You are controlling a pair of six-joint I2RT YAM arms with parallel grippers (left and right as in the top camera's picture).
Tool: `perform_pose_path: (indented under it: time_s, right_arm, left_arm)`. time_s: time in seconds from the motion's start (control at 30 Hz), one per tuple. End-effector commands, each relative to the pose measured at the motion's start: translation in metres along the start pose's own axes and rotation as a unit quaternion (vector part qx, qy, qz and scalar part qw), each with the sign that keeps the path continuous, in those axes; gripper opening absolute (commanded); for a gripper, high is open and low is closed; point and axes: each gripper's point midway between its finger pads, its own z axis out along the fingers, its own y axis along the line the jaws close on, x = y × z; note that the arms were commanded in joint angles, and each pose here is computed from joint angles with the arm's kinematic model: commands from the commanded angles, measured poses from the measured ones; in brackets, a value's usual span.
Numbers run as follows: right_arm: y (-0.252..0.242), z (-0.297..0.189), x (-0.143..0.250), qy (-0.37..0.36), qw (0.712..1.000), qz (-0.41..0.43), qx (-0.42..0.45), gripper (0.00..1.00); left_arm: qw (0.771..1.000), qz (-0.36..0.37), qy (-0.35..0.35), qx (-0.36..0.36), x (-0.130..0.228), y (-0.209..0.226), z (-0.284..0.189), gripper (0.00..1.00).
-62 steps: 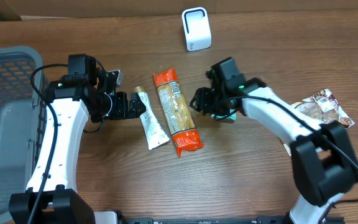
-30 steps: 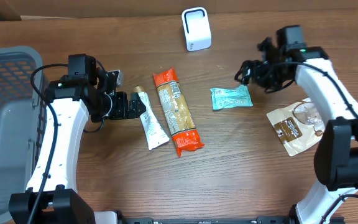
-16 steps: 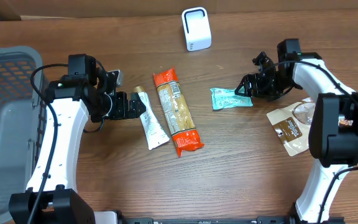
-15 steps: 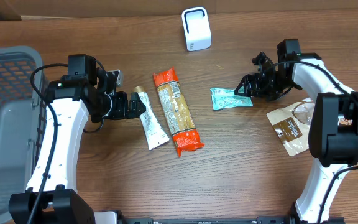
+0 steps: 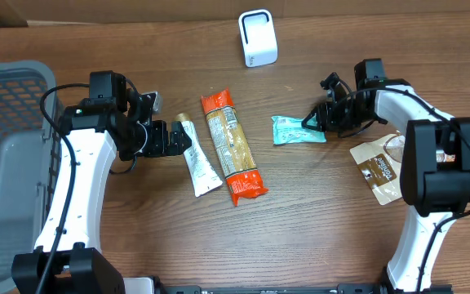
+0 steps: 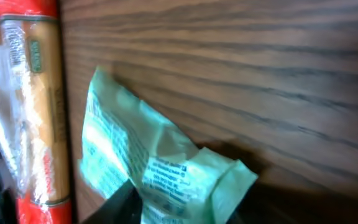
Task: Scan the item barcode
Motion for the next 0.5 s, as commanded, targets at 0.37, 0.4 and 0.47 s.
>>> perform_pose_path:
  time_s: [0.37,0.4,0.47]
  right_arm:
    - [0.013,0.002,0.019,0.053,0.993,0.082,-0.072,0.04]
    - [0.022,-0.006,0.015,0.052,0.992,0.078,-0.08,0.04]
    - [0.036,-0.022,0.008,0.046,0.993,0.067,-0.081,0.04]
  left_arm:
    - [1.0,0.01,0.002,0.0,0.0,0.0,0.001,1.0]
    - [1.0,0.01,0.002,0.0,0.0,0.0,0.001,0.99]
    - [1.0,0.01,0.002,0.0,0.0,0.0,0.001,1.0]
